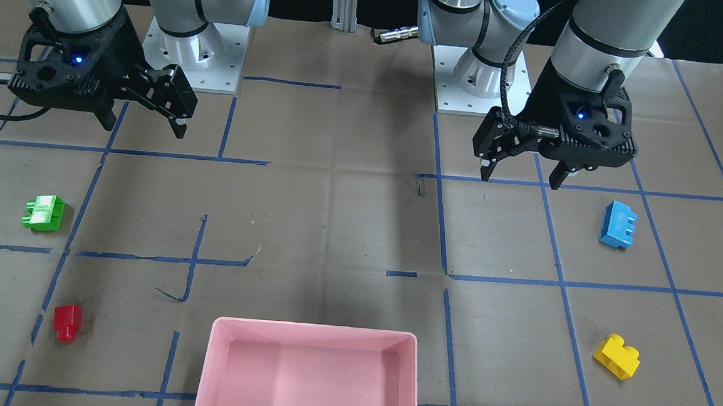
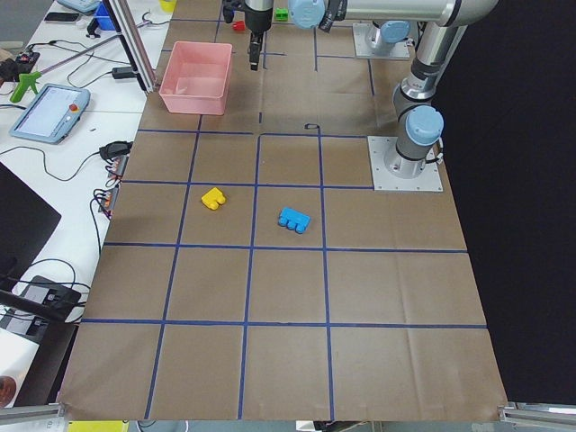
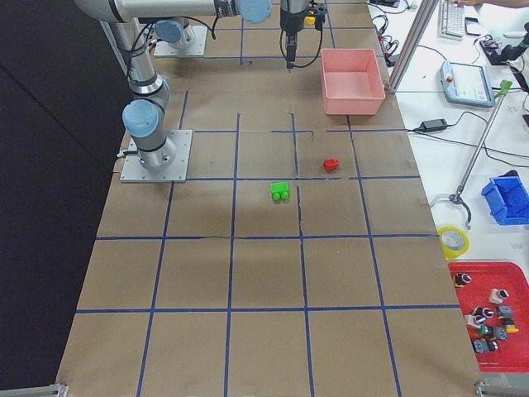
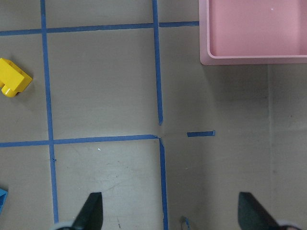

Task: Put all blocks into box

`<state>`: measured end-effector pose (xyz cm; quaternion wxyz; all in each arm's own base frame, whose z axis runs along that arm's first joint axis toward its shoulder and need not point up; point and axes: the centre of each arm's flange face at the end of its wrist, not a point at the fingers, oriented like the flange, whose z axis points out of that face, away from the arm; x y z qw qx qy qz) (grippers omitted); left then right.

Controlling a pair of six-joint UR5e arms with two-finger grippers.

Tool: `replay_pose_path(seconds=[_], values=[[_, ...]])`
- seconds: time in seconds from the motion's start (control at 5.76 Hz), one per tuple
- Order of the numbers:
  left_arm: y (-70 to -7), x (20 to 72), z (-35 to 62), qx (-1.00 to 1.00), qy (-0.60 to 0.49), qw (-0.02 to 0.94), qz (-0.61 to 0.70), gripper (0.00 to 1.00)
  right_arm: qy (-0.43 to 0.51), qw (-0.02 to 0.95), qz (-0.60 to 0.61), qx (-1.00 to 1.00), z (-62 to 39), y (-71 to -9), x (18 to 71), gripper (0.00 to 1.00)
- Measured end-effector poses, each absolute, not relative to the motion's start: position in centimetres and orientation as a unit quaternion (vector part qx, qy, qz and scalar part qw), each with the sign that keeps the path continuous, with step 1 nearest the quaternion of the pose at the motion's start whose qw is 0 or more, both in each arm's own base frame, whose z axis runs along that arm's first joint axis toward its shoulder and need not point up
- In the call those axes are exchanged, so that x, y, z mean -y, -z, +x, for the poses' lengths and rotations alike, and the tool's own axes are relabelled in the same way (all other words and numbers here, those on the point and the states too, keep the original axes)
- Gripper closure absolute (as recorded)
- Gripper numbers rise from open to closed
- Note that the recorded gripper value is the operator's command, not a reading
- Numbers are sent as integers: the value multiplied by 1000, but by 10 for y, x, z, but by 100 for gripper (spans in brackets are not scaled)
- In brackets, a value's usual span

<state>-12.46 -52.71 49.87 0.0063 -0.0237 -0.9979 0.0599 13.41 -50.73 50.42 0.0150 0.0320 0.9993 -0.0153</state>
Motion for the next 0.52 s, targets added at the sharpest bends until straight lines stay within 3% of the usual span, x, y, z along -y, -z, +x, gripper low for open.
replay_pose_path(seconds=[0.52], values=[[-495,527,-125,998,-57,6,-24,0,18,15,32,-999,134,-507,508,0]])
